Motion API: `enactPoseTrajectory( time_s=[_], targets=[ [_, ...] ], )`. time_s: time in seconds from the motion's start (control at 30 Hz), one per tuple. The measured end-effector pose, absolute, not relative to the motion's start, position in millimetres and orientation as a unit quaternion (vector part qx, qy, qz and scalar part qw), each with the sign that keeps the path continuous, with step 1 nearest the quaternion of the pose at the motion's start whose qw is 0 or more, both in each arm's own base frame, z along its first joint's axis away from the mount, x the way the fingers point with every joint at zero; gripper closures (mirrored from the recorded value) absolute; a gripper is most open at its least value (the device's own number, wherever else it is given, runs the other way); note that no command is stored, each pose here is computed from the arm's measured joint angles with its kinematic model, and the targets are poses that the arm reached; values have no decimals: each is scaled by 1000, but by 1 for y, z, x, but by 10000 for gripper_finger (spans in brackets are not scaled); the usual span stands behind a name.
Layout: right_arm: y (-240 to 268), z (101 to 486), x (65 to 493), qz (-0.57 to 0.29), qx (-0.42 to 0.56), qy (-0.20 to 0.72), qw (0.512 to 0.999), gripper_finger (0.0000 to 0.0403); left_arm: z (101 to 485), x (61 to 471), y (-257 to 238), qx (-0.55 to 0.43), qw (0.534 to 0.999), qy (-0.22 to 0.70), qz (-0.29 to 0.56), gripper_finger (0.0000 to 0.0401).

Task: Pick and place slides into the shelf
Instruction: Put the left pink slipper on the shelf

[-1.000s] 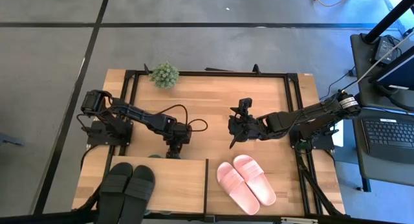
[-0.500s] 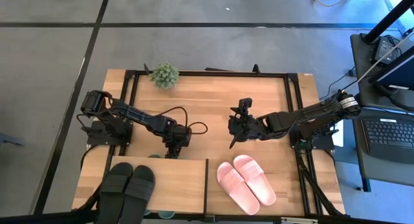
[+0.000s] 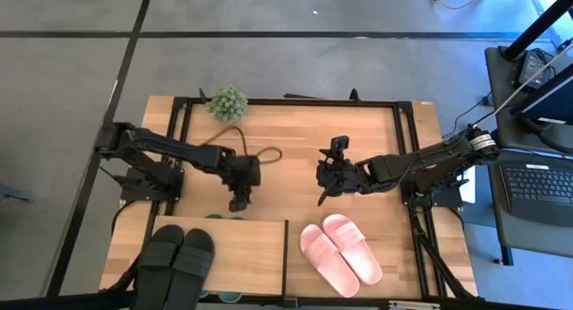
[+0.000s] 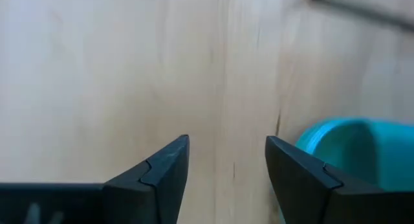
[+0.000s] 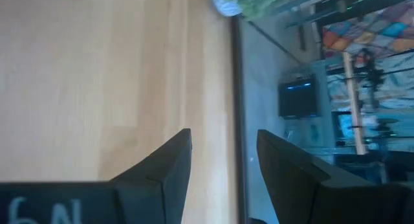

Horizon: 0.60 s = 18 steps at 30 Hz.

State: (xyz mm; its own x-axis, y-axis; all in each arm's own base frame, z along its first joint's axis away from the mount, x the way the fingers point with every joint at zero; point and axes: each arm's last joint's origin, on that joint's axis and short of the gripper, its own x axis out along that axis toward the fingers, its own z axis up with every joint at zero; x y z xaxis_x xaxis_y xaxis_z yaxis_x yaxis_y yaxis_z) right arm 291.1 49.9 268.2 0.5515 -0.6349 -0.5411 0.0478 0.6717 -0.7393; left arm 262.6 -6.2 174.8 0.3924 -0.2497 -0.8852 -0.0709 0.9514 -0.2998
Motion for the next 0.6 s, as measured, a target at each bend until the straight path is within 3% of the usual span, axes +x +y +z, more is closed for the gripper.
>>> enactPoseTrajectory(
  time_s=[0.13, 0.3, 0.6],
  targets=[
    [49, 265, 290, -187, -307, 437, 825, 226, 204, 259, 9, -162, 867, 468, -62, 206],
    [48, 260, 283, -175, -276, 469, 820, 226, 246, 258, 15, -139, 925, 323, -147, 206],
    [68, 259, 277, -147, -289, 465, 824, 226, 290, 250, -14, -77, 939, 163, -292, 206]
  ],
)
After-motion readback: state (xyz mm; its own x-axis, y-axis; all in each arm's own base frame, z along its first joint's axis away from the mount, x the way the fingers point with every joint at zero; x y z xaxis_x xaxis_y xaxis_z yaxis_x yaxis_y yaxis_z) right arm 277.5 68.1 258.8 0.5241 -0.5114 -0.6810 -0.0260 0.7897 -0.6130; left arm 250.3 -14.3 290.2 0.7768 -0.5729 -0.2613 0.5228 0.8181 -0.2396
